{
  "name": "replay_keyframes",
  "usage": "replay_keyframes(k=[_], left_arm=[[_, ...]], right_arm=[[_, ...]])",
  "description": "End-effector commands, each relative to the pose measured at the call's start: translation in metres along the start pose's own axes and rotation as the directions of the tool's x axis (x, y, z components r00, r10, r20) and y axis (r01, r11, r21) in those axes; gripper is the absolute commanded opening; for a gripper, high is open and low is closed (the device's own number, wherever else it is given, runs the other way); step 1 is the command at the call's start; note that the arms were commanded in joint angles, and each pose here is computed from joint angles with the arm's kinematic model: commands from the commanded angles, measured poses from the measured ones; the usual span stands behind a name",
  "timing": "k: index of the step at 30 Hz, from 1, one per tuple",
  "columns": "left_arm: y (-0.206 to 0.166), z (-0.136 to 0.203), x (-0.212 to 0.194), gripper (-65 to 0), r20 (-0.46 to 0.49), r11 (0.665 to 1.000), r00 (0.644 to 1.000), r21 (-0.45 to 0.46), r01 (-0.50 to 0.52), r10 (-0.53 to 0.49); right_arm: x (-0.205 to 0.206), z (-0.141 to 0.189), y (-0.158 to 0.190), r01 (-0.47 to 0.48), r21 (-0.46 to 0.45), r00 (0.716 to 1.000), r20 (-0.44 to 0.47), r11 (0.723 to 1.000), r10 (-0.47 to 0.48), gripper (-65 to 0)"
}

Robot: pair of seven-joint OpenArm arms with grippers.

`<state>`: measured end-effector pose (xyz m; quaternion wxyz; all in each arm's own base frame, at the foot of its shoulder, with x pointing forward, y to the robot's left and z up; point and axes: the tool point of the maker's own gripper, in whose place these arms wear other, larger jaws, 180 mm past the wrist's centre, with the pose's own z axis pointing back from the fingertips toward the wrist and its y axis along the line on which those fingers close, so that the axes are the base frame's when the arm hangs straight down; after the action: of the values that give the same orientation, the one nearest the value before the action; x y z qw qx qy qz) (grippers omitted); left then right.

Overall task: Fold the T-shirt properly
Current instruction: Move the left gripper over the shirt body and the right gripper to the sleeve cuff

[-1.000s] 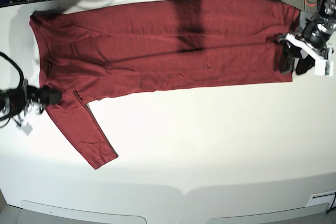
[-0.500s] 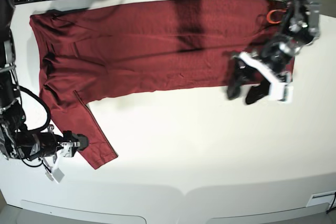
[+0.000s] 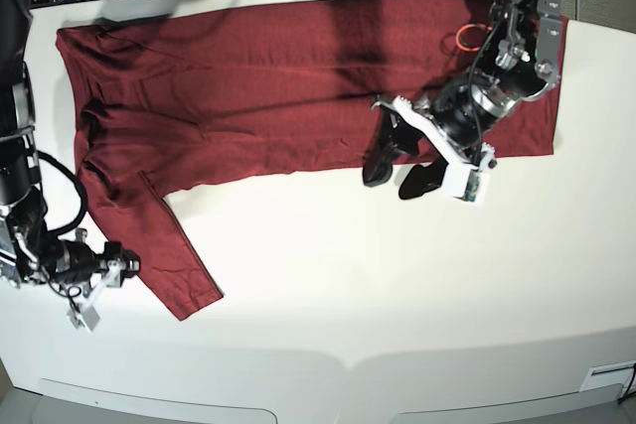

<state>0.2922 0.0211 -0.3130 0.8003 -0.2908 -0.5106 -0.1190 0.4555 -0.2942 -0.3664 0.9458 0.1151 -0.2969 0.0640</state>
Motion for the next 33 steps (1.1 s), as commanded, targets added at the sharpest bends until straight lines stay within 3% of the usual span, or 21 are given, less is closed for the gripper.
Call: replay_keyframes(k=[1, 6, 19, 26, 33], left_arm=[[-0.003, 0.0, 0.014, -33.0, 0.045, 1.0, 0.999, -0.013, 0.011, -0.01], [-0.003, 0.0, 0.014, -33.0, 0.044, 1.0, 0.999, -0.013, 0.012, -0.011], [-0.003, 0.0, 0.012, -33.0, 0.029, 1.0, 1.0, -0.013, 0.011, -0.011], [-0.003, 0.0, 0.012, -33.0, 0.029, 1.0, 1.0, -0.013, 0.011, -0.011], [-0.003, 0.0, 0.011, -33.0, 0.028, 1.0, 1.0, -0.013, 0.011, -0.011]], right_arm=[[0.02, 0.008, -0.007, -0.012, -0.024, 0.999, 0.048, 1.0, 0.013, -39.3], [0.001, -0.002, -0.032, -0.058, -0.148, 0.998, 0.013, 0.987, 0.061, -39.3], [-0.007, -0.003, -0.048, -0.124, -0.258, 0.992, -0.053, 0.958, 0.114, -39.3], [-0.016, -0.004, -0.051, -0.129, -0.266, 0.991, -0.076, 0.955, 0.113, -39.3], [-0.027, -0.003, -0.062, -0.168, -0.32, 0.984, -0.117, 0.933, 0.137, -39.3]])
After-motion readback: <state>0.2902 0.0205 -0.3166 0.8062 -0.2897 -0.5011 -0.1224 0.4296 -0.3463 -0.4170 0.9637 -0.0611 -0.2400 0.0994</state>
